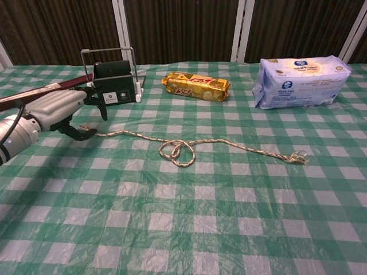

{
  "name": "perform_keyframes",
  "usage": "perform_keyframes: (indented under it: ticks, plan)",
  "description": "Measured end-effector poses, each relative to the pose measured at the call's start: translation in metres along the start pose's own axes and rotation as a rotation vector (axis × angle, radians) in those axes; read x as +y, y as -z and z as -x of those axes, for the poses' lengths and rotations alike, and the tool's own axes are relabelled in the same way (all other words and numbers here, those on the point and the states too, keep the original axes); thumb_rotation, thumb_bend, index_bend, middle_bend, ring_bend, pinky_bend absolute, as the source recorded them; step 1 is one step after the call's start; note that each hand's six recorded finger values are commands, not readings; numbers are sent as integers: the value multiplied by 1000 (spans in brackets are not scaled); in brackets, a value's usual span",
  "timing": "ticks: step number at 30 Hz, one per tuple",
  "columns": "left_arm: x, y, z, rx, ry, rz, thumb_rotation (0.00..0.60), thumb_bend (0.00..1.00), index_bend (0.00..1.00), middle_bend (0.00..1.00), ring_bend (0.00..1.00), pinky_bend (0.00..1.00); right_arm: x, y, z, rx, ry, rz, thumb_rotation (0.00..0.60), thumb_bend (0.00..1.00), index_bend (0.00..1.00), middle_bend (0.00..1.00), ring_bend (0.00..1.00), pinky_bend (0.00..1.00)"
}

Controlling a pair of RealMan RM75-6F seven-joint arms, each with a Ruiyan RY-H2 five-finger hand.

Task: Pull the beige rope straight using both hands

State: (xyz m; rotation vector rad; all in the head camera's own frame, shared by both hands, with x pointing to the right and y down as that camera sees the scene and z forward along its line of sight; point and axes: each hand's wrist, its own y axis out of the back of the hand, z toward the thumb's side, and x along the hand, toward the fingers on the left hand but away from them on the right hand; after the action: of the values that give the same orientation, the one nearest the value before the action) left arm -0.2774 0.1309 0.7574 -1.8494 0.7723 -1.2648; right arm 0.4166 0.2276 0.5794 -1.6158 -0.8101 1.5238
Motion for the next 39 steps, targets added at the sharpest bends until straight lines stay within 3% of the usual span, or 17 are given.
perform_keyframes:
  ticks: [20,30,39]
  plan:
    - [-23,10,-15,41,51,-71,600,419,539,12,0,0,-2,2,1,-10,-9,-6,600,210,0,0,0,0]
    - [-24,16,-16,58,56,-80,600,418,540,12,0,0,-3,1,1,-11,-14,-11,600,210,0,0,0,0]
    - [-22,18,-17,67,48,-85,600,423,601,14,0,0,-5,1,2,-11,-20,-16,600,210,0,0,0,0]
